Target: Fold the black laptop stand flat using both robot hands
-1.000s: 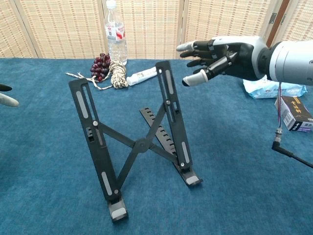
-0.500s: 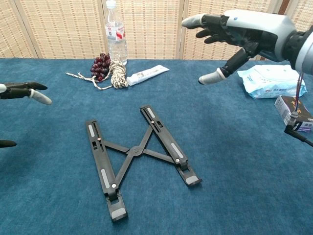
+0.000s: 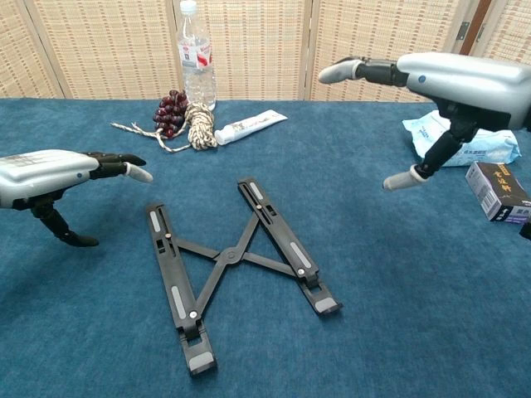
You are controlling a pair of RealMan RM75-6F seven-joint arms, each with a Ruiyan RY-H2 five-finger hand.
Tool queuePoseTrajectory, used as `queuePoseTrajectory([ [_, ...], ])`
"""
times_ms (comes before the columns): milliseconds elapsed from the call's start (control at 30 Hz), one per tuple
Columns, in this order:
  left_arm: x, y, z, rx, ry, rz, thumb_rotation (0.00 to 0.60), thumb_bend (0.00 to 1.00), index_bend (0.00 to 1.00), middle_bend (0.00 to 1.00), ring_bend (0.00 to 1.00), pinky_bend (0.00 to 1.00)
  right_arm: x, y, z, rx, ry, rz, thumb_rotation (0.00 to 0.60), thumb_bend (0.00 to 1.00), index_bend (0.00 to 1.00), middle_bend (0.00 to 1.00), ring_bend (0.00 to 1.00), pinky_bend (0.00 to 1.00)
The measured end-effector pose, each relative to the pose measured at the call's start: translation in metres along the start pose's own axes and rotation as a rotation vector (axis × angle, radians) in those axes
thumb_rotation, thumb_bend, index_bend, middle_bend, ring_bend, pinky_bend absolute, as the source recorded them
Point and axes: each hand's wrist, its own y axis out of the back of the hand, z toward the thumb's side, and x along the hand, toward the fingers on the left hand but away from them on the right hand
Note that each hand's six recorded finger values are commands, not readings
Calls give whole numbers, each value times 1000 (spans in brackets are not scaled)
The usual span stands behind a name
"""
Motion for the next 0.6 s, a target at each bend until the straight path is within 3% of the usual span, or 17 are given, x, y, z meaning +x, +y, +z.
queuePoseTrajectory([
  [267,23,-5,6,-50,-9,-11,600,174,99,13,0,0,-5,-29,5,237,69,15,600,0,0,0,0,0],
  [600,41,-12,16,-78,-18,-16,600,174,98,14,0,0,-13,-67,20,300,83,35,600,0,0,0,0,0],
])
